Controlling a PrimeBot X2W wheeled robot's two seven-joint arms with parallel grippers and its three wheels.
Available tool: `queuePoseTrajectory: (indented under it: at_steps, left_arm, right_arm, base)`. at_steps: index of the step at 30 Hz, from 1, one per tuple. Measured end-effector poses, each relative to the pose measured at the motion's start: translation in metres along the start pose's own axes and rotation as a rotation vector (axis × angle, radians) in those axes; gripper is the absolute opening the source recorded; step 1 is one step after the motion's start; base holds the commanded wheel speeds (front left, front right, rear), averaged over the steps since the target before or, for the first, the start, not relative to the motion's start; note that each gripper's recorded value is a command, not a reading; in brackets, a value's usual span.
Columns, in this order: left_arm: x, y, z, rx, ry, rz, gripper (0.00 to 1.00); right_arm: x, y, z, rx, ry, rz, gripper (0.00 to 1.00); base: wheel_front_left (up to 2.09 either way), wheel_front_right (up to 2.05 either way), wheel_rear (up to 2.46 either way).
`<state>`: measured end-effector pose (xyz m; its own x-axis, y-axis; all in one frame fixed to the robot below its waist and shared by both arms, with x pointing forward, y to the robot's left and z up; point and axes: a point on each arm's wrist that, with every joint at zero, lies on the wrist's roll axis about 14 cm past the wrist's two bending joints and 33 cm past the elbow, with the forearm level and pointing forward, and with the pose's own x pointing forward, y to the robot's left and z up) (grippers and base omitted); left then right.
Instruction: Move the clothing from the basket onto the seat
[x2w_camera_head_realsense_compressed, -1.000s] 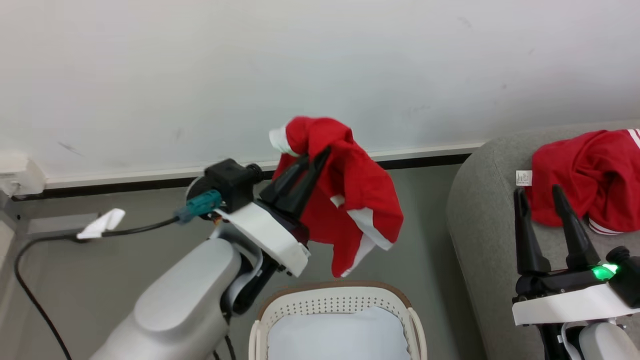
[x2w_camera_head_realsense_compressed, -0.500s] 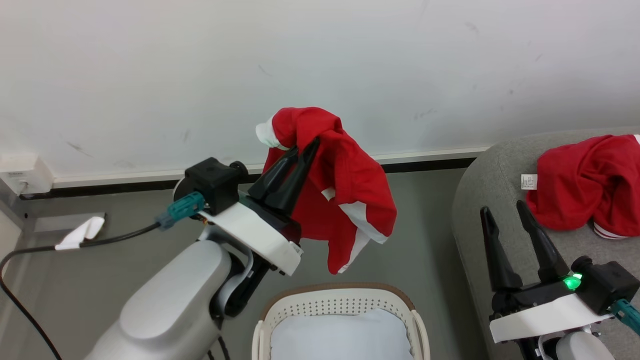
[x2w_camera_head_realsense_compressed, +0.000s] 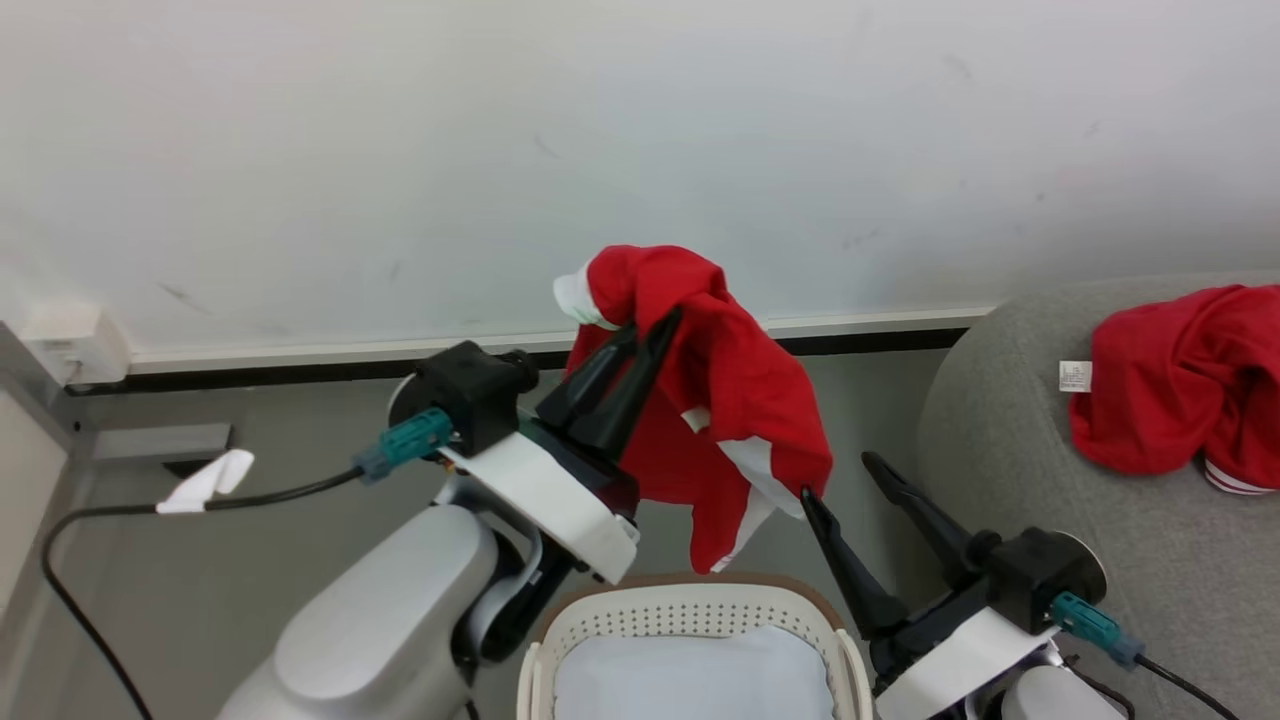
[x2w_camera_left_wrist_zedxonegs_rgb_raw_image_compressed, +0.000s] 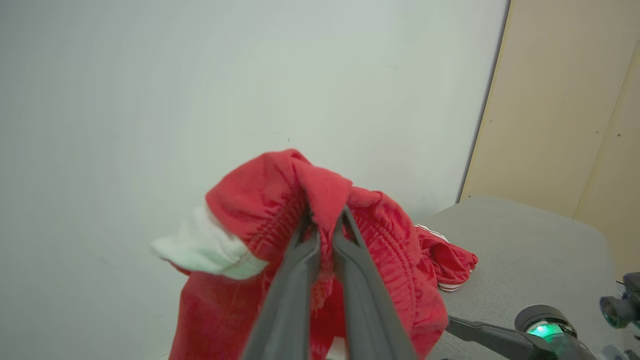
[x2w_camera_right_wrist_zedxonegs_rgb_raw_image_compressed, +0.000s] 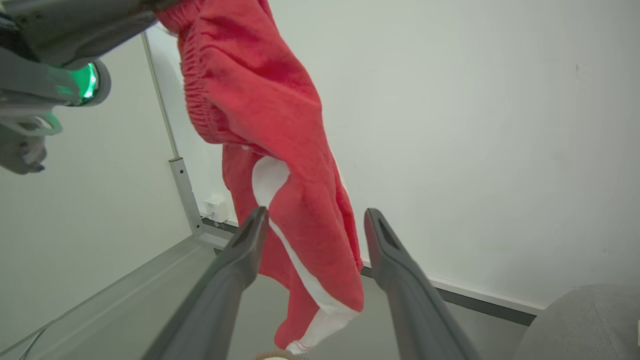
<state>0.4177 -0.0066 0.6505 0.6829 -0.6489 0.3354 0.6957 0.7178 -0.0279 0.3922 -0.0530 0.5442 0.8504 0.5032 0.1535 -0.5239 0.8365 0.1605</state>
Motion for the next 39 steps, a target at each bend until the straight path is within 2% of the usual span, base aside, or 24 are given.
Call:
queuePoseTrajectory:
  at_steps: [16, 17, 18, 19, 39]
  left_arm:
    - [-0.025, -0.033, 0.008, -0.027, 0.006, -0.041, 0.0]
    - [-0.027, -0.032, 0.008, -0.027, 0.009, -0.036, 0.0]
    - [-0.028, -0.032, 0.008, -0.028, 0.01, -0.031, 0.0]
    - [-0.03, -0.031, 0.008, -0.027, 0.011, -0.025, 0.0]
    - [-0.037, -0.028, -0.005, -0.061, 0.038, 0.0, 0.0]
  right_arm:
    - [0.03, 0.035, -0.029, -0.016, 0.108, 0.133, 1.0]
    - [0.032, 0.036, -0.029, -0.014, 0.108, 0.136, 0.49]
    - [0.033, 0.038, -0.029, -0.011, 0.108, 0.14, 0.13]
    - [0.034, 0.039, -0.029, -0.003, 0.108, 0.141, 0.0]
    - [0.033, 0.032, -0.016, 0.081, 0.049, 0.08, 0.0]
  base:
    - [0.0, 0.0, 0.0]
    - [0.0, 0.0, 0.0]
    - [0.0, 0.0, 0.0]
    - [0.0, 0.0, 0.0]
    - [0.0, 0.0, 0.0]
